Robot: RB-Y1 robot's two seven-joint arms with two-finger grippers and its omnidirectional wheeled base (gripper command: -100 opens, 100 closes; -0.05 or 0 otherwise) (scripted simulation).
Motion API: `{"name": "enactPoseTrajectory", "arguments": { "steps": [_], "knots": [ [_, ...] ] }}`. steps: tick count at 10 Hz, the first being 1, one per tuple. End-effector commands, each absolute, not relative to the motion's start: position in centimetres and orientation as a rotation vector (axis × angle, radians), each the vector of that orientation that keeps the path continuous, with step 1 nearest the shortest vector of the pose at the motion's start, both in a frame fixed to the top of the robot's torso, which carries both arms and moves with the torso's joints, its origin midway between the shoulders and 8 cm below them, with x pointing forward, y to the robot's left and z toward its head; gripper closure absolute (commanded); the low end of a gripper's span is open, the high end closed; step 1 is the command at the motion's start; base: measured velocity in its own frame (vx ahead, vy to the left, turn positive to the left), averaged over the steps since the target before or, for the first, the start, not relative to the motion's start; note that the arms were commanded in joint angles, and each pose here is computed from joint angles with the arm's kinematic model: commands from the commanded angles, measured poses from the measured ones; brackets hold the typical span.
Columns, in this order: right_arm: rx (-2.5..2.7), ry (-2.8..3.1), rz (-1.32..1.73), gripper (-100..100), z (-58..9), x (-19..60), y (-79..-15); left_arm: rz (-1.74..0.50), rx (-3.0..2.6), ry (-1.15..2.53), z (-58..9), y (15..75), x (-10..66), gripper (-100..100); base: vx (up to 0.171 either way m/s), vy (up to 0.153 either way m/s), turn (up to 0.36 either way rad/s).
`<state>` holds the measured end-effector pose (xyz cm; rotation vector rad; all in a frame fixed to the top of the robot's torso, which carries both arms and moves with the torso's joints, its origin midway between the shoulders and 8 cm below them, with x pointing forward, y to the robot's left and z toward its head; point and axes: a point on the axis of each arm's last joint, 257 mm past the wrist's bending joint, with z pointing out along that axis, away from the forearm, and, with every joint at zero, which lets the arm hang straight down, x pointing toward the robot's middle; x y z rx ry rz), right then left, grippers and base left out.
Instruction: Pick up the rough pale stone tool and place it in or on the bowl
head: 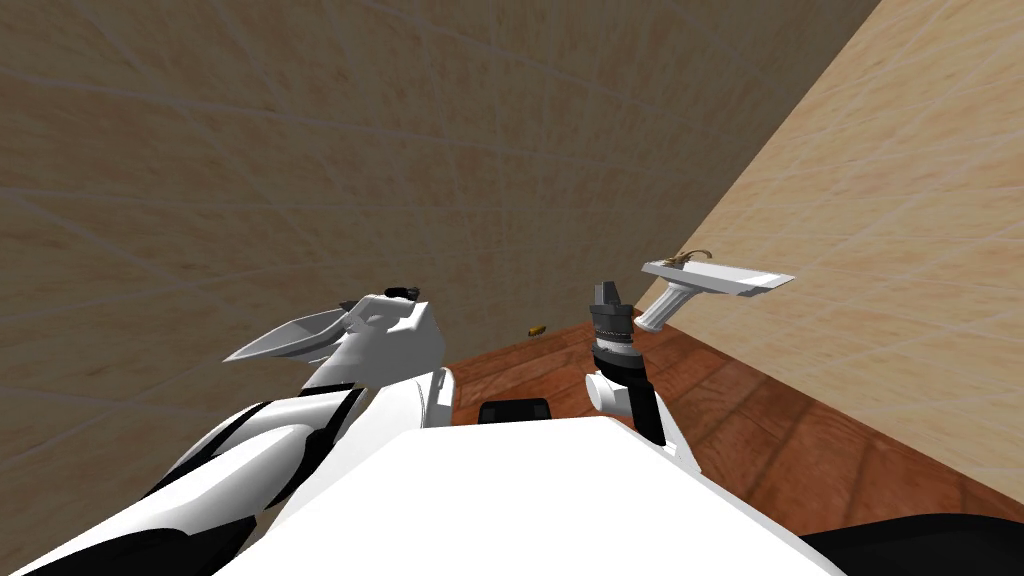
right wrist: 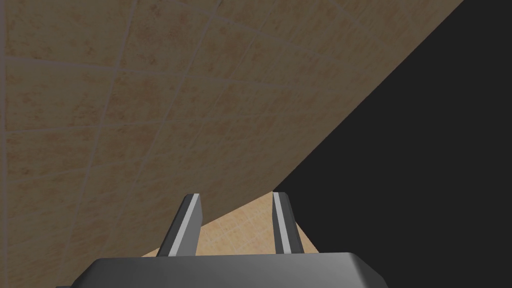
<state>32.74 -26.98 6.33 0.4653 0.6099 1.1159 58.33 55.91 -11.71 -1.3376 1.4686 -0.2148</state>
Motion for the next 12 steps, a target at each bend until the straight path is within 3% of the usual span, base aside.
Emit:
{"name": "enactPoseTrajectory", "arguments": {
  "steps": [1,12],
  "knots": [
    [0.465,0.61,1.116,0,6.3,32.7,-27.0,-0.171,-1.39,1.452,-10.8,57.8,58.0,-100,-0.029,0.014,-0.083],
    [0.465,0.61,1.116,0,6.3,32.7,-27.0,0.011,-1.671,1.35,-7.2,66.3,53.9,-100,-0.034,0.028,-0.037]
  ]
}}
